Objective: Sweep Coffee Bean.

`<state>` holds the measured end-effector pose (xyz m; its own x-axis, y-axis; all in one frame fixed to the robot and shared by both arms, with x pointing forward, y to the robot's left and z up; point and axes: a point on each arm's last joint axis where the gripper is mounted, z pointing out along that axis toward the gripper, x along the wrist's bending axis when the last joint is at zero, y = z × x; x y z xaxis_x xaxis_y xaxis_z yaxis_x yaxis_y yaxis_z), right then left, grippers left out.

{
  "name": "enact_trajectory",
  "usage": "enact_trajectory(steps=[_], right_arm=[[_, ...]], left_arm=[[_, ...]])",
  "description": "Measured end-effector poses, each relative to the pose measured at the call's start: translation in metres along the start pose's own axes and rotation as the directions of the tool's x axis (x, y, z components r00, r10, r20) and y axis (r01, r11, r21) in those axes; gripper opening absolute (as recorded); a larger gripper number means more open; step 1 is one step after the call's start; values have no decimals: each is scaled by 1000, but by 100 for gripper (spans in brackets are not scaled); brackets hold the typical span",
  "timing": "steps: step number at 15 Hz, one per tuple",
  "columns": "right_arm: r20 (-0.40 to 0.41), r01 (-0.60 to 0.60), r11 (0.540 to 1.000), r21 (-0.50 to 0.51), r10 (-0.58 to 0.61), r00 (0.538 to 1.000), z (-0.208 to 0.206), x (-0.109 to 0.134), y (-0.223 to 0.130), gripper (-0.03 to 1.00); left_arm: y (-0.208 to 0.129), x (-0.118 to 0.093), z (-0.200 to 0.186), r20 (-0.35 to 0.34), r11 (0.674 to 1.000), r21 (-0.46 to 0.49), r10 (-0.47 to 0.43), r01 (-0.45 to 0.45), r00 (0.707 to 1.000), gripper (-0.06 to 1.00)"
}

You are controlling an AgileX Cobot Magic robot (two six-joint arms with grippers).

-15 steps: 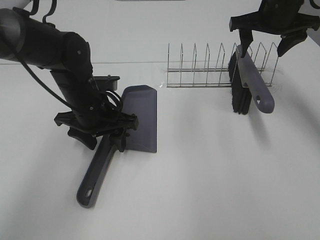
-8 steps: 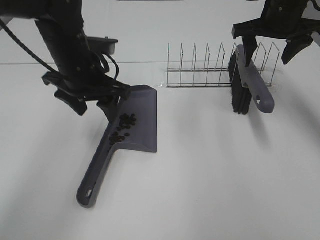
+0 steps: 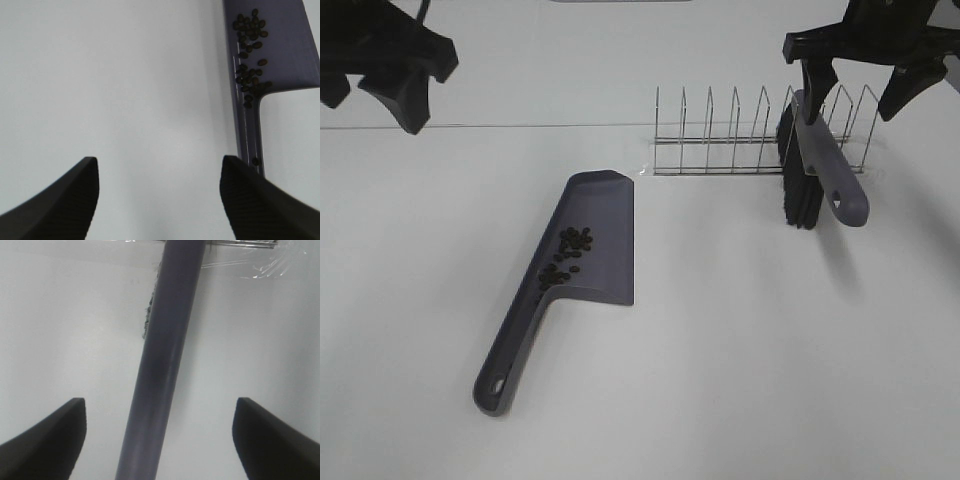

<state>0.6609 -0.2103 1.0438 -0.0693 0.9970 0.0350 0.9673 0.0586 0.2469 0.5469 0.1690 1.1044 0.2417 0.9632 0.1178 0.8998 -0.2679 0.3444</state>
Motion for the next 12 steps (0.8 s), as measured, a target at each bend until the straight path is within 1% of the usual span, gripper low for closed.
enact_trajectory(steps=[3,5,6,7,8,9,10,12], right_arm=[[-9,8,998,-65,-8,1000,-34,-1,-7,76],[-12,7,996,-88,-9,1000,-51,-2,-17,76],[-12,13,995,-95,-15,1000,-60,-4,-25,76],[-11,31,995,-96,-33,999,-76,-7,-46,76],[-17,34,996,-87,-35,999,-81,-8,-60,76],[-22,40,997,-70,-42,999,-82,-9,-74,76],[-23,46,997,-61,-48,999,-83,-10,-82,76],[-19,60,998,-12,-61,998,-81,-14,-113,76]], left_arm=[[-18,9,-38,26,996,-84,-19,21,999,66],[-37,14,-53,37,994,-107,-25,29,999,66],[-52,17,-59,40,993,-112,-30,35,999,66],[-85,25,-70,46,990,-129,-53,58,998,66],[-103,28,-71,47,990,-126,-60,66,997,66],[-122,31,-73,51,989,-129,-71,77,996,66],[-130,32,-73,53,988,-128,-76,82,996,66],[-169,36,-71,81,984,-147,-91,102,993,66]])
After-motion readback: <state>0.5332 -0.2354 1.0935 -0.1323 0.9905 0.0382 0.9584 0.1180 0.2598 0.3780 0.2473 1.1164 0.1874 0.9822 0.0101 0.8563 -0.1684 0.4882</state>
